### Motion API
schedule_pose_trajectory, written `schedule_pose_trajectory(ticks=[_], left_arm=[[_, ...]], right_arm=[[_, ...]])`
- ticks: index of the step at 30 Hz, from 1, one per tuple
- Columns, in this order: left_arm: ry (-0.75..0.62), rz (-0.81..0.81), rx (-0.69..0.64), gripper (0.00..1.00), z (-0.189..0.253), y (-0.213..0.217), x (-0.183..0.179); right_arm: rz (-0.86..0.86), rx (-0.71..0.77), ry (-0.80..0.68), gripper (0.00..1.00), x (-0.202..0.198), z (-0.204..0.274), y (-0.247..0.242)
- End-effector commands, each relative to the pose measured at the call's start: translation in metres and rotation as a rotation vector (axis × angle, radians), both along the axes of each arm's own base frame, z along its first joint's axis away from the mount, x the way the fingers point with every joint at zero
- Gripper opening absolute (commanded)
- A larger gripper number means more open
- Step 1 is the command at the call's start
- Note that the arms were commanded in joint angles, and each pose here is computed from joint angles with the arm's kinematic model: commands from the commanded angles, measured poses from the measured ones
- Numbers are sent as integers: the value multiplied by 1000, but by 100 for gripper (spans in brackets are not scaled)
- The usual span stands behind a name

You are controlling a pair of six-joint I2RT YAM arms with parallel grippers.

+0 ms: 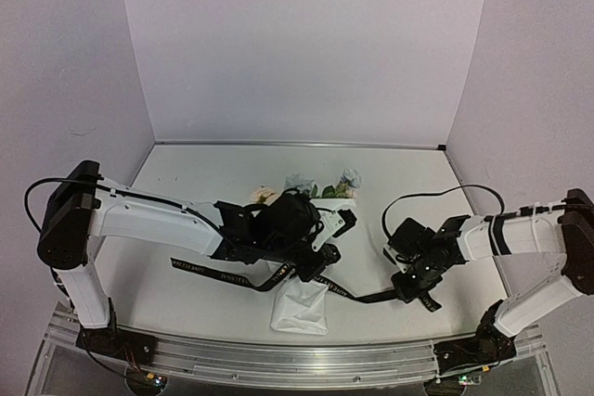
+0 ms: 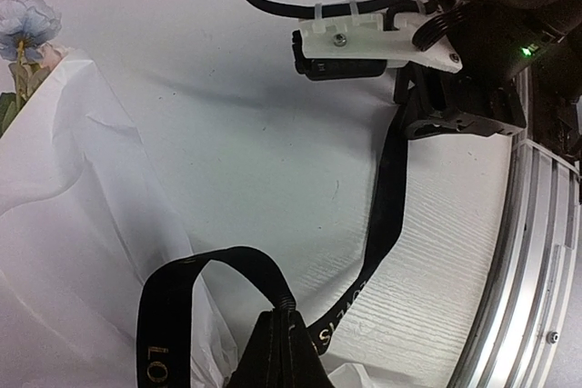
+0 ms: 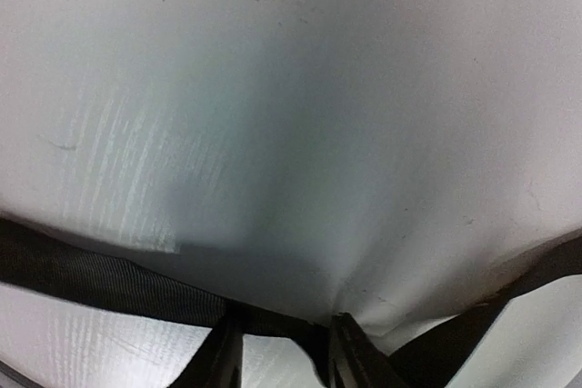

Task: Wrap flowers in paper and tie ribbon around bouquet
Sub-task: Cross the half-tied ribbon over the folded bouquet.

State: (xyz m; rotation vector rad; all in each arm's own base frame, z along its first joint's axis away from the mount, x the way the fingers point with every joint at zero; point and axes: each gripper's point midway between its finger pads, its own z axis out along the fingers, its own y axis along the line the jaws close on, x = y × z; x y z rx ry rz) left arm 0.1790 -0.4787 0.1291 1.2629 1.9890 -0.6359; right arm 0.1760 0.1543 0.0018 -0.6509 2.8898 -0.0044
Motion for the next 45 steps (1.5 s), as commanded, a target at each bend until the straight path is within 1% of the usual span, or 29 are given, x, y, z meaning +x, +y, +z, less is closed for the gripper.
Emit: schedule_pose_trajectory(ticks=[1,2,3,5,7,11,15,19,22,26,33,39,42,45], left_arm=[[-22,-20,-105,0,35,-4,-1],[-17,-33,-119,0,38,-4,-4],[-13,-49,-135,0,41,-5,-7],[-13,-72,-165,0,47,-5,-12],[-10,-94,-174,0,49,-5,-16],[-15,-137,-204,0,54,-11,-20],[-8,-172,-207,0,50,-15,-25],[-3,-196,-212,0,46,-21,-29],[-37,-225,-199,0,39,-30,-28],[-61,-252,-192,0,33,-46,-29],[-105,-274,-165,0,14,-74,-24],[-52,-277,-110,0,-22,-92,-22],[-4,-286,-59,0,-44,-91,-27],[54,-296,13,0,-64,-72,-36]], right_arm=[[-48,20,64,8,-11,-11,1],[-54,30,61,1,-8,-8,5],[-59,37,59,0,-6,-5,8],[-62,46,51,0,0,8,14],[-63,81,33,0,13,30,27],[-85,162,60,0,36,74,54],[-111,231,142,0,53,102,81],[-141,313,186,0,72,132,111],[-157,378,215,0,82,156,133],[-173,429,258,0,89,172,152],[-176,451,332,0,90,174,165],[-182,454,359,0,88,170,164],[-185,455,366,0,88,169,164],[-186,460,372,0,87,170,165]])
